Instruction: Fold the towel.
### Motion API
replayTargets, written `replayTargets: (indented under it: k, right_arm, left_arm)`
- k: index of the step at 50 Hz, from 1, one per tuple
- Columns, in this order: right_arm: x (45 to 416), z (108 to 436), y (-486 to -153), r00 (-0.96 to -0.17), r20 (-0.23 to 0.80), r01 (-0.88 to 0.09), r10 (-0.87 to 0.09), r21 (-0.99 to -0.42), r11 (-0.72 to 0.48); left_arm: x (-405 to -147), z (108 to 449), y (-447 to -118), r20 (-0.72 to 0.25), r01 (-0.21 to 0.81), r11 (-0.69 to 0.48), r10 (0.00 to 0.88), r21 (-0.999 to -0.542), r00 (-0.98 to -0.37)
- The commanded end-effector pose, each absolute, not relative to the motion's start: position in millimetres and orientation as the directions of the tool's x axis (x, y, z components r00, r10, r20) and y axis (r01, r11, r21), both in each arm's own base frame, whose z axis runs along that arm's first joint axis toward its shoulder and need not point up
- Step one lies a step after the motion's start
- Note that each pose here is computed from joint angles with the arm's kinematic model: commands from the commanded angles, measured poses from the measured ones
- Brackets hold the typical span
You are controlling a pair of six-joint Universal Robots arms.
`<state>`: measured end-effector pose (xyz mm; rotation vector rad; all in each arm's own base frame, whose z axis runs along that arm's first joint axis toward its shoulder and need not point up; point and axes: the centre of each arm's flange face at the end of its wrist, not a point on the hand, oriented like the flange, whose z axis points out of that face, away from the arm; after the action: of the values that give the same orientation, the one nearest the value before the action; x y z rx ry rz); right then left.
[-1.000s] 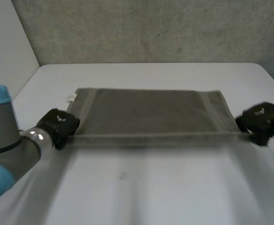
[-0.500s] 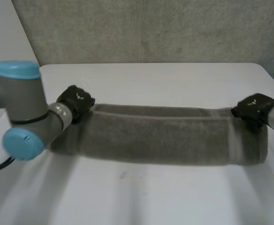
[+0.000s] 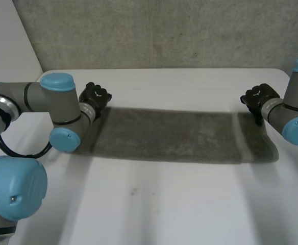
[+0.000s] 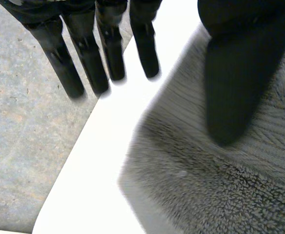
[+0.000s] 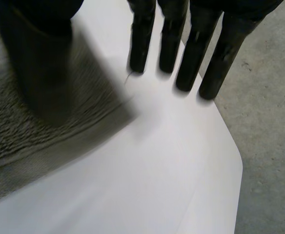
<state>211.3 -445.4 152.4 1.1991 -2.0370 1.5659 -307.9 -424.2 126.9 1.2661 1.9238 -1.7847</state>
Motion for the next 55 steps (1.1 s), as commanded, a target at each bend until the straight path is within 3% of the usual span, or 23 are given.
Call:
replayTargets:
  k: [1,8,12,17,23,31,37,55]
  right_arm:
    - [217,175,-448,-0.638,0.678,-0.732,-0.364,-0.681,0.013]
    - [213,212,-434,-0.746,0.578,-0.617,-0.330,-0.786,0.017]
    - [211,224,-407,-0.765,0.510,-0.568,-0.393,-0.822,0.037]
    - [210,217,-371,-0.745,0.464,-0.566,-0.479,-0.819,0.088]
    - [180,197,-349,-0.769,0.410,-0.561,-0.490,-0.800,0.211]
    - [164,165,-338,-0.781,0.369,-0.547,-0.504,-0.793,0.268]
    - [159,146,-337,-0.786,0.360,-0.541,-0.502,-0.794,0.277]
    - [153,124,-354,-0.783,0.400,-0.557,-0.476,-0.793,0.248]
  left_arm:
    - [-321,144,-415,-0.671,0.684,-0.144,0.415,-0.715,-0.615]
    - [-318,186,-404,-0.579,0.589,-0.114,0.404,-0.800,-0.708]
    - [-309,206,-384,-0.476,0.511,-0.040,0.435,-0.858,-0.765]
    - [-294,210,-356,-0.402,0.468,0.036,0.454,-0.883,-0.795]
    - [-280,211,-327,-0.341,0.389,0.020,0.440,-0.921,-0.831]
    - [-268,210,-299,-0.231,0.256,0.002,0.420,-0.967,-0.878]
    - [-262,200,-293,-0.181,0.202,0.007,0.409,-0.979,-0.894]
    - [-259,197,-293,-0.178,0.201,0.016,0.402,-0.979,-0.898]
